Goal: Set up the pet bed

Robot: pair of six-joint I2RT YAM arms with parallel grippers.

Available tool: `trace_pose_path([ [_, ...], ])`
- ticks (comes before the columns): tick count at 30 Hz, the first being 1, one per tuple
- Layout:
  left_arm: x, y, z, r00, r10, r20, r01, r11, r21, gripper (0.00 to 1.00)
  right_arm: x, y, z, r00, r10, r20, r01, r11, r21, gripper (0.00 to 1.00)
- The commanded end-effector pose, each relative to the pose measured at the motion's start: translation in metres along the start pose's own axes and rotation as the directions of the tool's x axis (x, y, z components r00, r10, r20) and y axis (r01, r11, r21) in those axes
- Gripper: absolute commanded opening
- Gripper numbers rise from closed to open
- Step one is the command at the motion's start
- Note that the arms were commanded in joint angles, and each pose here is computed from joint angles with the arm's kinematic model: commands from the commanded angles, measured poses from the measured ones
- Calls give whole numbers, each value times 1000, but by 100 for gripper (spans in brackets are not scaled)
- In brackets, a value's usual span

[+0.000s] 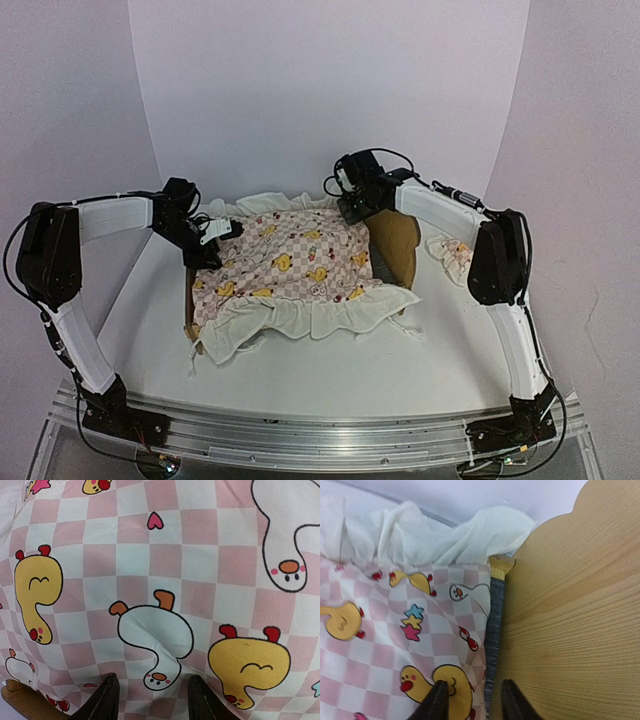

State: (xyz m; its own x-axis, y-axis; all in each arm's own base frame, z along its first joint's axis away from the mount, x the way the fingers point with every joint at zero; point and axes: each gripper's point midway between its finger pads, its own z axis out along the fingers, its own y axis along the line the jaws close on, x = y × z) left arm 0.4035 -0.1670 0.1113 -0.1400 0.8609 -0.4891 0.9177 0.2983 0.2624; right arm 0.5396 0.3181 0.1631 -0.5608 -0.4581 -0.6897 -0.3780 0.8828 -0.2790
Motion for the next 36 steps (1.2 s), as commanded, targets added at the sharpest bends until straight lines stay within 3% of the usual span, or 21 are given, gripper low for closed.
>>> trace_pose_path([
  [1,7,-4,0,999,18,-32,-18,1000,2,48,13,-10,-7,997,-21,-71,23,1000,21,52],
  [6,12,9,-10,997,31,-71,-35,998,-54,47,-14,14,-65,997,-77,-6,75,990,-123,60],
  [10,2,26,-26,999,20,-45,-25,994,-103,47,-32,35,-133,999,-14,52,29,951,-309,64],
  [14,-29,25,-48,996,38,81,-31,995,-94,50,-24,47,-192,998,59,32,-38,887,-460,67],
  [18,-67,20,-79,965,77,251,-56,994,-90,54,17,40,-227,977,189,-97,-213,849,-484,68],
  [22,-104,3,-109,910,117,399,-101,993,-62,55,87,22,-235,932,285,-222,-349,869,-351,66],
  [28,-145,-99,-88,900,185,395,-251,960,123,55,179,-1,-239,867,384,-317,-452,874,-178,61],
  [33,-133,-161,-61,897,269,350,-358,908,218,55,219,28,-225,851,329,-409,-456,849,-266,62],
  [36,-125,-161,-45,911,286,297,-353,913,205,55,231,49,-212,837,332,-435,-489,810,-322,62],
])
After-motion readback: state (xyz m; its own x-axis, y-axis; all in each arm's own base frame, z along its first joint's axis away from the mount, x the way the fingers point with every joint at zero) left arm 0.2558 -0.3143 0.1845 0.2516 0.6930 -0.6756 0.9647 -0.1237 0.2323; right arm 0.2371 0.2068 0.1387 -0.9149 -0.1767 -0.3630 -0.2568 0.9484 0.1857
